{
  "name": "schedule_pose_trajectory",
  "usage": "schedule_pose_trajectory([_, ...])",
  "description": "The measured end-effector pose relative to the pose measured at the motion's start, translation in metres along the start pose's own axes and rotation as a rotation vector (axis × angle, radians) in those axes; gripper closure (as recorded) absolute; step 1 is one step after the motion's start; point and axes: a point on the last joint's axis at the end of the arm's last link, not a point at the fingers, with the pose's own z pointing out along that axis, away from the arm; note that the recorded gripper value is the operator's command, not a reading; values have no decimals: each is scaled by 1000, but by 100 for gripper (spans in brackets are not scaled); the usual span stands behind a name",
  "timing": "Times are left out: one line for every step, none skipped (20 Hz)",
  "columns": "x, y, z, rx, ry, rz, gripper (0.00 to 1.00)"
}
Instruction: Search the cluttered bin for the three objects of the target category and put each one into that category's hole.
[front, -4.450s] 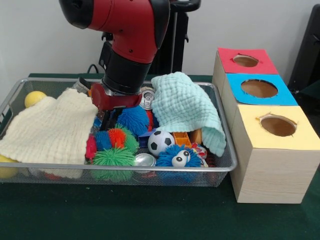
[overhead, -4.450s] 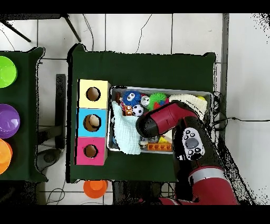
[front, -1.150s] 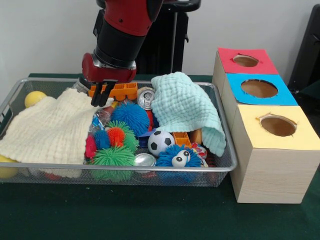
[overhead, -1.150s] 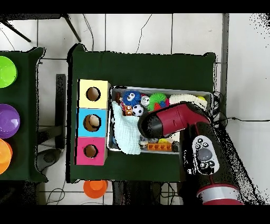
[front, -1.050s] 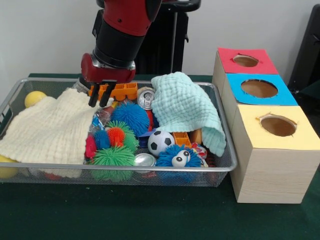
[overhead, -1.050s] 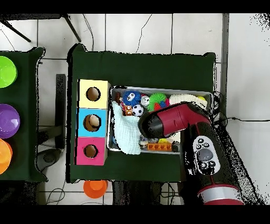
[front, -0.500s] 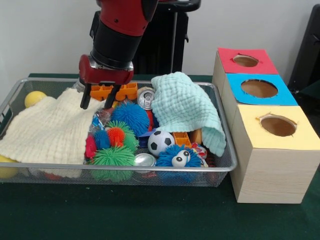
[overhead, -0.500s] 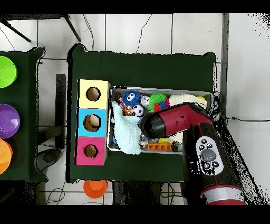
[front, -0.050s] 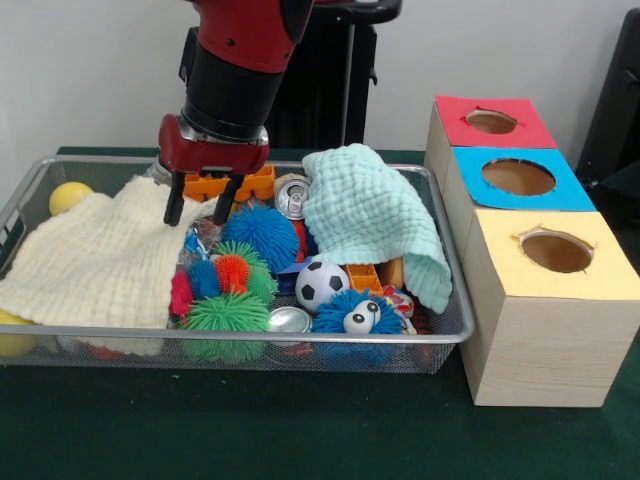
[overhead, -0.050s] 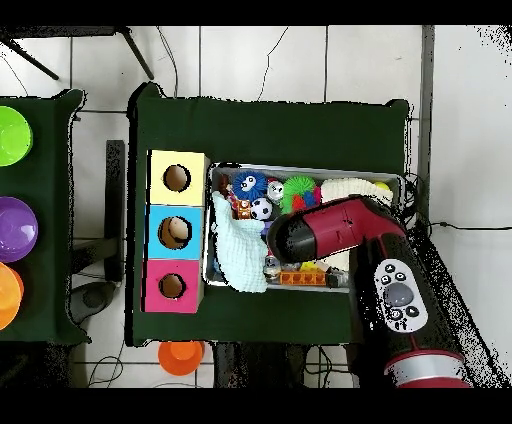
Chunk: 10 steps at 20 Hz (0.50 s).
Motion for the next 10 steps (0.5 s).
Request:
schedule_pose_trajectory([-2, 1, 0, -1, -19, -1, 0])
schedule_pose_trajectory([-4, 1, 0, -1, -38, -1, 0])
schedule_pose_trajectory([-5, 2, 0, 0, -46, -1, 0])
schedule_pose_trajectory([-6, 2, 1, 0, -54, -1, 0])
schedule_pose_trajectory([-8, 2, 1, 1, -70, 0, 0])
schedule_pose_trajectory([-8, 1, 1, 2, -76, 0, 0])
schedule_pose_trajectory([-8, 1, 1, 2, -83, 1, 0])
schedule_pose_trajectory([-9, 1, 1, 4, -92, 1, 0])
schedule_pose_trajectory([-9, 1, 2, 4, -97, 2, 0])
schedule_pose_trajectory([-9, 0, 2, 4, -102, 3, 0])
